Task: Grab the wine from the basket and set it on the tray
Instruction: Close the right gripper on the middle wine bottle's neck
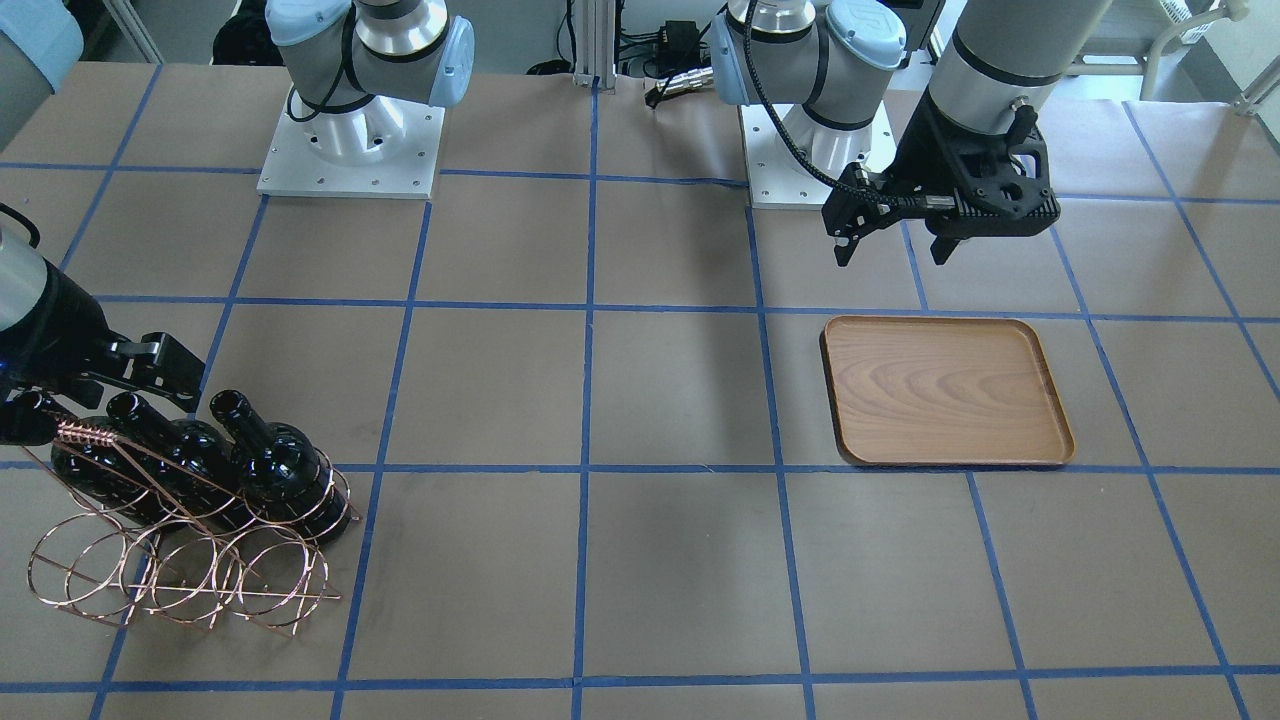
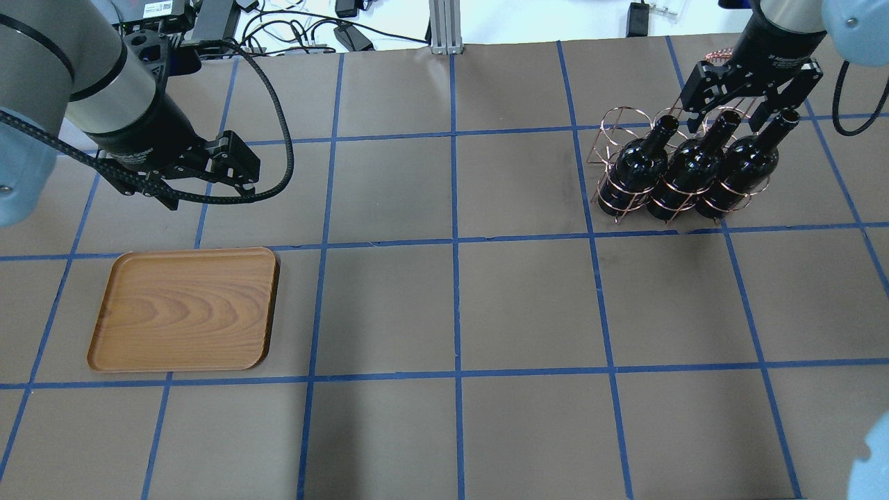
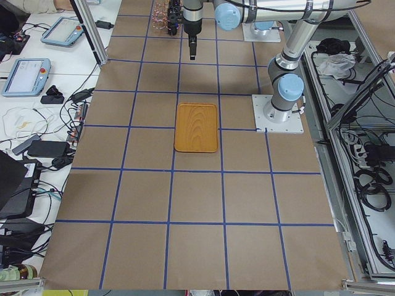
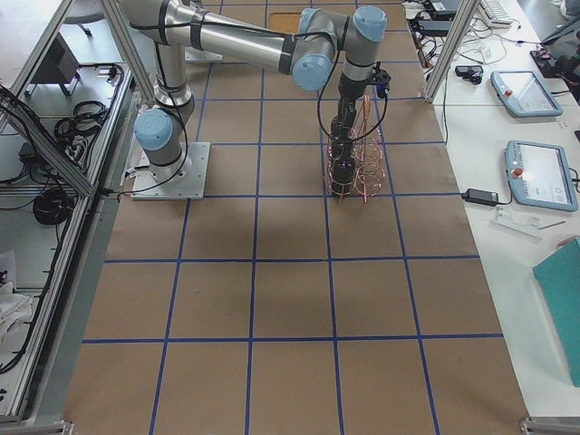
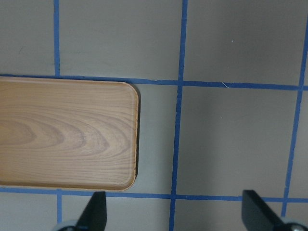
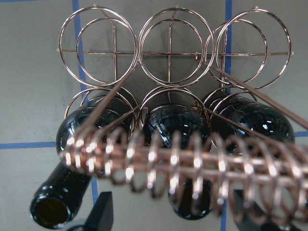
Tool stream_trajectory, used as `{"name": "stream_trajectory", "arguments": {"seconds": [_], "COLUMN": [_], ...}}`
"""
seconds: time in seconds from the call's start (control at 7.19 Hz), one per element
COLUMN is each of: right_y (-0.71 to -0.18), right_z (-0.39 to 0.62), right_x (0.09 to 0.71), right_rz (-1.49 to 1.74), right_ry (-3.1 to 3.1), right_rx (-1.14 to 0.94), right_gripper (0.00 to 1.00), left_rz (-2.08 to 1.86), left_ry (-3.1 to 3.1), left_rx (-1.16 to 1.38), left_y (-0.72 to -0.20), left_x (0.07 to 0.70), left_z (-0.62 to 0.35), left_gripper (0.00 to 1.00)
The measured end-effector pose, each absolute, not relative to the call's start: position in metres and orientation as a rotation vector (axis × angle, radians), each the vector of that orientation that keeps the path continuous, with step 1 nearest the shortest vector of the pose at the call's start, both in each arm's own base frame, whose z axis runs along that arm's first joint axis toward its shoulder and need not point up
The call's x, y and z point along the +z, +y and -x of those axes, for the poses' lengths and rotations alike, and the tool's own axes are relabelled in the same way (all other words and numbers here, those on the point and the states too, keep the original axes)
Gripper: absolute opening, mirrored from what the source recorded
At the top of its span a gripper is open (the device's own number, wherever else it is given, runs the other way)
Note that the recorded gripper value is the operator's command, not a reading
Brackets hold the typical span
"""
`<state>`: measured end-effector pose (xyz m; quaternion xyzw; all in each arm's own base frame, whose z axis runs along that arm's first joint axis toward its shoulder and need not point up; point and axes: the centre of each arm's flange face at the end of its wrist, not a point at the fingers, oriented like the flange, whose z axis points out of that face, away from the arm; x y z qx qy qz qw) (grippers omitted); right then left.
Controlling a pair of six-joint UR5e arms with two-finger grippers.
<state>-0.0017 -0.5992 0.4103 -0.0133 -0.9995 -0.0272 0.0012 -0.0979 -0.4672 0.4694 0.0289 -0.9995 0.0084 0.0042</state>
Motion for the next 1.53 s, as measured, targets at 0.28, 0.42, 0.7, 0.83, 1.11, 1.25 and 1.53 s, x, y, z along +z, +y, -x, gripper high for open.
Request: {"name": "stream_trajectory", "arguments": {"seconds": [0.28, 0.42, 0.7, 0.83, 1.11, 1.25, 1.53], "right_y": [-0.601, -0.604, -0.61, -0.61, -0.609, -0.606, -0.605], "right_z": [0.002, 0.003, 0.005, 0.004, 0.004, 0.004, 0.004], "right_x": [0.402, 0.398, 0.393, 0.391, 0.384, 0.379, 0.376], "right_rz": [0.034, 0.024, 0.007, 0.007, 0.007, 0.005, 0.002], "right_ry": [-3.138, -3.133, -3.128, -3.131, -3.136, -3.135, -3.128], "right_rx": [-0.097, -0.085, -0.047, -0.045, -0.068, -0.089, -0.104], "right_gripper": [0.76, 0.66, 0.55, 0.52, 0.54, 0.55, 0.55], "left_rz": [-0.091, -0.091, -0.091, -0.09, -0.09, -0.091, -0.088], "left_ry": [-3.132, -3.132, -3.131, -3.131, -3.131, -3.131, -3.131], "left_rx": [0.026, 0.025, 0.025, 0.026, 0.028, 0.028, 0.028], "left_y": [-0.467, -0.467, -0.468, -0.468, -0.468, -0.468, -0.468], "left_x": [0.469, 0.469, 0.469, 0.469, 0.469, 0.469, 0.469], "left_z": [0.098, 0.098, 0.098, 0.098, 0.098, 0.098, 0.097], "left_gripper": [1.0, 1.0, 1.0, 1.0, 1.0, 1.0, 1.0]}}
